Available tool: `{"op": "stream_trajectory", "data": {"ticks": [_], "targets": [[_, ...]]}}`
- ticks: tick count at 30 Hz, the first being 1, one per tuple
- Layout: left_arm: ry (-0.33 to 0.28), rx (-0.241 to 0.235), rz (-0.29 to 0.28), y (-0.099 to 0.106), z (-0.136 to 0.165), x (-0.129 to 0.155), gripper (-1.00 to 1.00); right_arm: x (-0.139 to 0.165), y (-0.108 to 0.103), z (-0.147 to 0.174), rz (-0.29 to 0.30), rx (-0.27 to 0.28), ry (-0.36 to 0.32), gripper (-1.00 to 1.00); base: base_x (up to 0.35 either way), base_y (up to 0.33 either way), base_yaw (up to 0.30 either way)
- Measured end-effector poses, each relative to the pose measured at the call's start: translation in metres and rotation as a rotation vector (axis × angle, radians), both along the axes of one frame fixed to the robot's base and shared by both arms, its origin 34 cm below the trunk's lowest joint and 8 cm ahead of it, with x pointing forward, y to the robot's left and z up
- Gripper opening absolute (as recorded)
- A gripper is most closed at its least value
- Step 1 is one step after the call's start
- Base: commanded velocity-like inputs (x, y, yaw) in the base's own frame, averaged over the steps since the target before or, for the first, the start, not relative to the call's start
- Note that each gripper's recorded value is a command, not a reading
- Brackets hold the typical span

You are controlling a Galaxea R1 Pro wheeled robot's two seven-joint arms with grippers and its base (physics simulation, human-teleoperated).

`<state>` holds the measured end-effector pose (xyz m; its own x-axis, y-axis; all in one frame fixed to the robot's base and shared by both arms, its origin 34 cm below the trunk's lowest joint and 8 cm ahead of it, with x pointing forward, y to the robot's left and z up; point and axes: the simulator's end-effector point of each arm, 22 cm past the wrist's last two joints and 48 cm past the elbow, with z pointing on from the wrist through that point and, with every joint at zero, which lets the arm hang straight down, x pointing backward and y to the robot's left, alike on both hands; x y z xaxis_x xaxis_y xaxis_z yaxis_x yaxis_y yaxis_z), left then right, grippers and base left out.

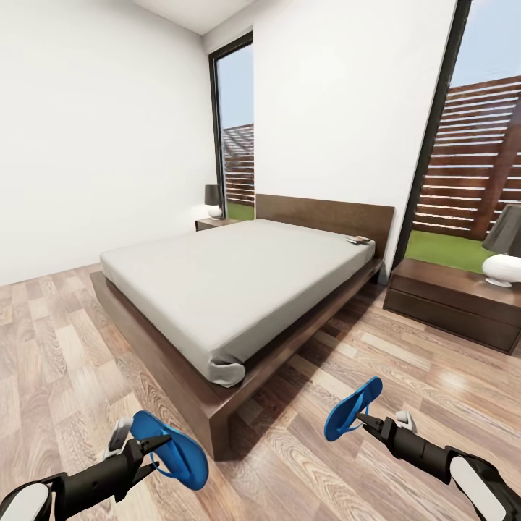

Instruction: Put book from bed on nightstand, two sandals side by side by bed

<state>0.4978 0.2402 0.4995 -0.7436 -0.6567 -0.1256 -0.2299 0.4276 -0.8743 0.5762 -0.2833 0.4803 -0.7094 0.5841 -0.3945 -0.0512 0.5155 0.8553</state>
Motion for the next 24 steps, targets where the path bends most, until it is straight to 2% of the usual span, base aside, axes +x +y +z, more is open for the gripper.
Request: {"op": "stream_trajectory", "data": {"ticks": [12, 14, 18, 21, 24], "targets": [[0.008, 0.010, -0.006, -0.003, -0.004, -0.001, -1.00, 0.000, 0.000, 0.000, -0.001, 0.002, -0.001, -1.00, 0.000, 0.000, 0.000], [0.015, 0.022, -0.024, -0.009, -0.007, -0.004, -1.00, 0.000, 0.000, 0.000, -0.001, 0.001, -0.001, -1.00, 0.000, 0.000, 0.000], [0.040, 0.050, -0.129, -0.047, -0.021, -0.019, -1.00, 0.000, 0.000, 0.000, -0.001, 0.000, -0.001, -1.00, 0.000, 0.000, 0.000], [0.046, 0.051, -0.158, -0.059, -0.023, -0.024, -1.00, 0.000, -0.001, 0.000, -0.001, 0.000, -0.001, -1.00, 0.000, 0.000, 0.000], [0.047, 0.033, -0.175, -0.074, -0.023, -0.027, -1.00, 0.000, -0.001, 0.000, -0.001, -0.001, -0.001, -1.00, 0.000, 0.000, 0.000]]}}
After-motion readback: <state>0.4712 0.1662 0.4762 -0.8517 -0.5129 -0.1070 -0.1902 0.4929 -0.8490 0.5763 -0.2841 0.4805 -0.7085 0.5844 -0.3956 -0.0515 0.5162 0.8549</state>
